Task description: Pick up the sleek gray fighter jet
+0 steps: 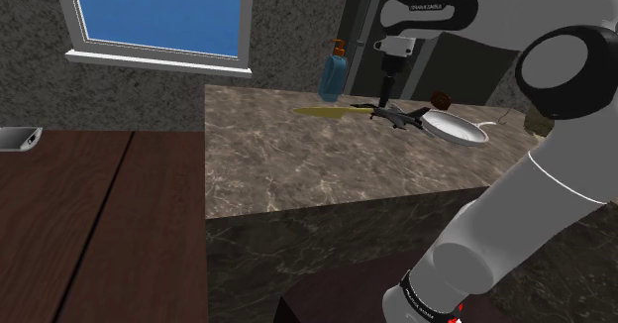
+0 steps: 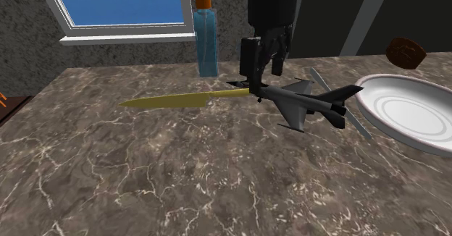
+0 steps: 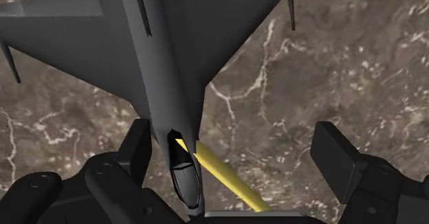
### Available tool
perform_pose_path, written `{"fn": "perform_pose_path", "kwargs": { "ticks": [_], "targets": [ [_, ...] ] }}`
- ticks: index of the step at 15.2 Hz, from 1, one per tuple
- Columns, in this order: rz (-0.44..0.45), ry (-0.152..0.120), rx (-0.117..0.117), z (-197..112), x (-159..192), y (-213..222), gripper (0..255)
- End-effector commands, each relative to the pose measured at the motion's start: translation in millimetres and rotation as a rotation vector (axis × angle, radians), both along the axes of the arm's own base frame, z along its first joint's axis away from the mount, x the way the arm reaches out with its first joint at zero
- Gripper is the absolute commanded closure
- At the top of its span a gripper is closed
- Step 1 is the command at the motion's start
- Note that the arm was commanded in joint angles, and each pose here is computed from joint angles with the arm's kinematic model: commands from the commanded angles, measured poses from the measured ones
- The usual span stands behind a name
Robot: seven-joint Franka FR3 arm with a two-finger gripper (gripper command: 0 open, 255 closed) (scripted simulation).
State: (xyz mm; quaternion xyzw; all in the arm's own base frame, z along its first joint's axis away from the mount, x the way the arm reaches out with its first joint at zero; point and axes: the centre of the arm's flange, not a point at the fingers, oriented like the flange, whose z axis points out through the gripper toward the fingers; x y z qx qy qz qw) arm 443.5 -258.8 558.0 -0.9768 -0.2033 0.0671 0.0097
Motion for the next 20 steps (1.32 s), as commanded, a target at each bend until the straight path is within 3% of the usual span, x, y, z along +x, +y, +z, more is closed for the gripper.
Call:
{"fn": "perform_pose_path", "kwargs": {
  "ticks": [1, 11, 12, 20],
  "targets": [
    [0.043, 0.014, 0.009, -6, 22, -23, 0],
    [0.054, 0.018, 0.012, -47, 27, -29, 0],
    [0.054, 0.018, 0.012, -46, 28, -29, 255],
    [0.053, 0.018, 0.012, -46, 28, -28, 255]
  ]
}}
